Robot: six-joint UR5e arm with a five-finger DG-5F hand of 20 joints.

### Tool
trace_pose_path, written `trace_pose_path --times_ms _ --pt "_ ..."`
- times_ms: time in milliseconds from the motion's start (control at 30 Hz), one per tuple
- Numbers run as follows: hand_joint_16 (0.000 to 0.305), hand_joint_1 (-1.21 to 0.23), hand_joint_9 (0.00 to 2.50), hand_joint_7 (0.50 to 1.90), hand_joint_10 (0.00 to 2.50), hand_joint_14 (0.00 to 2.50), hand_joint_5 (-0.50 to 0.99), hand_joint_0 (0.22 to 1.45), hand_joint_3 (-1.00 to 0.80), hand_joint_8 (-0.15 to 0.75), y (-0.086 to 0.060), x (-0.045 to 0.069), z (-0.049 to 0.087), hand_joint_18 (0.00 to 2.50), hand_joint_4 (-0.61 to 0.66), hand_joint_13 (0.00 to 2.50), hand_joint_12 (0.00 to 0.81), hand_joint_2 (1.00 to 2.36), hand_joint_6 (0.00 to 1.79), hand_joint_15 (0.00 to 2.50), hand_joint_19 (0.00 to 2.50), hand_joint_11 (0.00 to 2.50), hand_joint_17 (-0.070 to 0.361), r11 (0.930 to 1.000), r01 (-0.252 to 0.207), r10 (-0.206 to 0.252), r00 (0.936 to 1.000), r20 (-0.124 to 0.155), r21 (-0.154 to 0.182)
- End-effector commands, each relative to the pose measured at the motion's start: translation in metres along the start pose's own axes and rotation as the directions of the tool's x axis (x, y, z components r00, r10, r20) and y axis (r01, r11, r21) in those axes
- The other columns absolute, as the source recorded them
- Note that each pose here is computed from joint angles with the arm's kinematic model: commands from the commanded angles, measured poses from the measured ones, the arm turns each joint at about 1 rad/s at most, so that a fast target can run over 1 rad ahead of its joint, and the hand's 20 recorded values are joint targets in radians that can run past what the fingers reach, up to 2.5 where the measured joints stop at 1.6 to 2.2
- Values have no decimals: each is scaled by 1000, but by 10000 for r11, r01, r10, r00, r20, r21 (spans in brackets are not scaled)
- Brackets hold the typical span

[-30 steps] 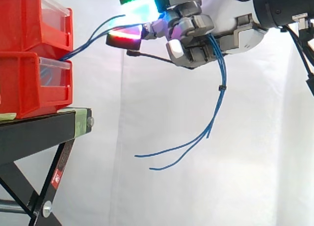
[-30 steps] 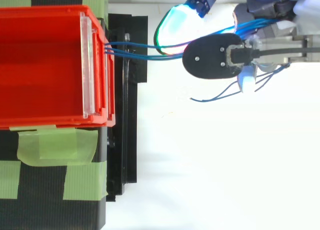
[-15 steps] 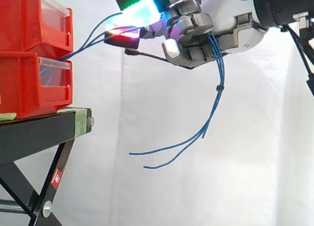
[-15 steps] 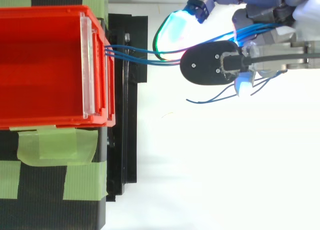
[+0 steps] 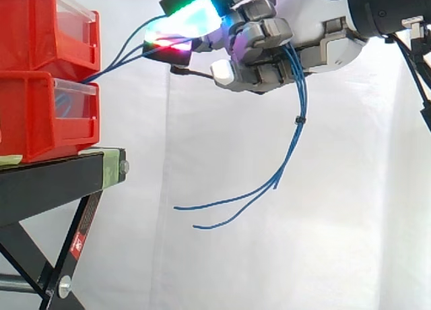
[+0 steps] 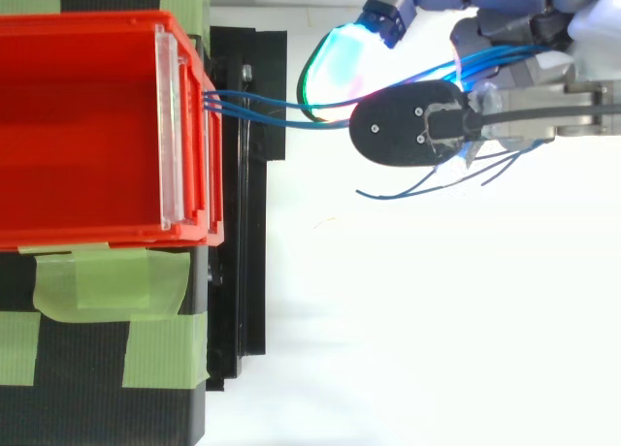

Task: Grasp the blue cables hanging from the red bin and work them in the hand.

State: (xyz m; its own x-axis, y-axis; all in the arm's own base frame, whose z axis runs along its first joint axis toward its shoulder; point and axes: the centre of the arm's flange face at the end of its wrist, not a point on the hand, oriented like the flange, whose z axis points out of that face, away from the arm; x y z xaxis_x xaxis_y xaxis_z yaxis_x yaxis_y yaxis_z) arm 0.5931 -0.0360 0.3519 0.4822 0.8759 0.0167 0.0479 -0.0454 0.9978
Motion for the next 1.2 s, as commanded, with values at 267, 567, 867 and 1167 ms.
trace_pose_path --times_ms 267,567,867,1167 --pt "52 -602 694 1301 2500 2500 410 1081 421 407 0 3 -2 982 221 826 295 1484 159 2054 343 2500 118 9996 -285 285 9996 -62 -10" --pt "74 -695 674 1265 2500 2500 349 829 63 453 -1 4 -2 1399 342 981 493 1245 177 1727 365 2500 167 9976 -691 691 9976 -75 15" --pt "65 -663 642 1306 2500 2500 332 826 -332 464 -1 4 -2 1294 319 923 493 1014 130 1741 484 2500 147 9976 -691 691 9976 -75 15" --pt "53 -650 632 1327 2500 2500 326 813 -596 461 1 5 -3 1234 276 879 480 1014 157 1809 671 2500 119 9975 -701 701 9975 -92 6"
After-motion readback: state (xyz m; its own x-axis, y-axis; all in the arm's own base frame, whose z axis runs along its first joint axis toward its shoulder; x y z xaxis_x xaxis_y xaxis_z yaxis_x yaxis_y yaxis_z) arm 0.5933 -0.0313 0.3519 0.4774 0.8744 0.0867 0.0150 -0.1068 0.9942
